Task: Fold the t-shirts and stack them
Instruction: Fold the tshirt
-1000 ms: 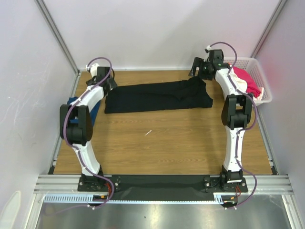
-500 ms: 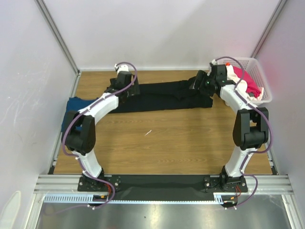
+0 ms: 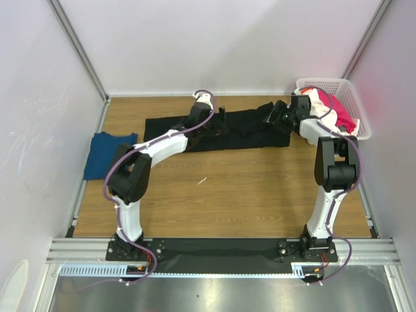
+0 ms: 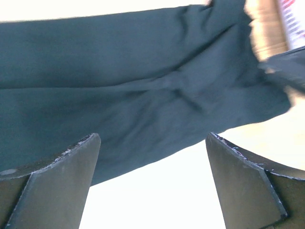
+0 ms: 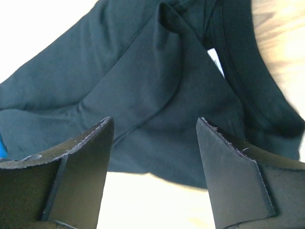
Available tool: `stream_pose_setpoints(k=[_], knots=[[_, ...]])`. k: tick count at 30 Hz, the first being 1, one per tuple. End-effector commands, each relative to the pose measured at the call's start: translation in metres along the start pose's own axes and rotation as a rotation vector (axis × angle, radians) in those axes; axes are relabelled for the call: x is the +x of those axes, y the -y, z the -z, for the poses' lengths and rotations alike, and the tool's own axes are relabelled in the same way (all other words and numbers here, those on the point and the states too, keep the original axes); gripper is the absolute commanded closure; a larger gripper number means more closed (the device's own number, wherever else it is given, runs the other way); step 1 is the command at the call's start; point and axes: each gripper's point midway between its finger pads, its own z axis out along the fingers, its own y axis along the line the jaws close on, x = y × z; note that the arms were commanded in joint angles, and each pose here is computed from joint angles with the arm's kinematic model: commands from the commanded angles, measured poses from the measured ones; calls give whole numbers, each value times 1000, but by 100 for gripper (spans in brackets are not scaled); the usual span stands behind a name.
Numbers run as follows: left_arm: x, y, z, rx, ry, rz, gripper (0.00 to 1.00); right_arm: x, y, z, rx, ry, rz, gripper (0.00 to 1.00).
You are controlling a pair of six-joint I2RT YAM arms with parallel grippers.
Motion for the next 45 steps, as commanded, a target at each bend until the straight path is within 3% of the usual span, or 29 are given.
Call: stream_pose_setpoints(k=[1,5,14,20,27,36,45], knots=[[-15,38,-15,119,31,201,1,-18,-18,-17,-73,39,-21,25],[-7,51,-27,155,-1,346,0,-12,-14,-29,-83,26,-49,25],[27,21,-42,66,-58,459,0,-14,-23,-51,-147,38,-85,25],[49,2,-49,3,-107,487,1,-14,-31,-61,-167,29,-91,27],[54,-12,-50,-52,-114,494,0,-20,-50,-58,-228,38,-113,36],[62,-25,-52,-72,-137,510,1,-35,-89,-73,-312,67,-108,36],[58,-27,-49,-65,-124,493,1,-81,-130,-82,-379,130,-66,33]])
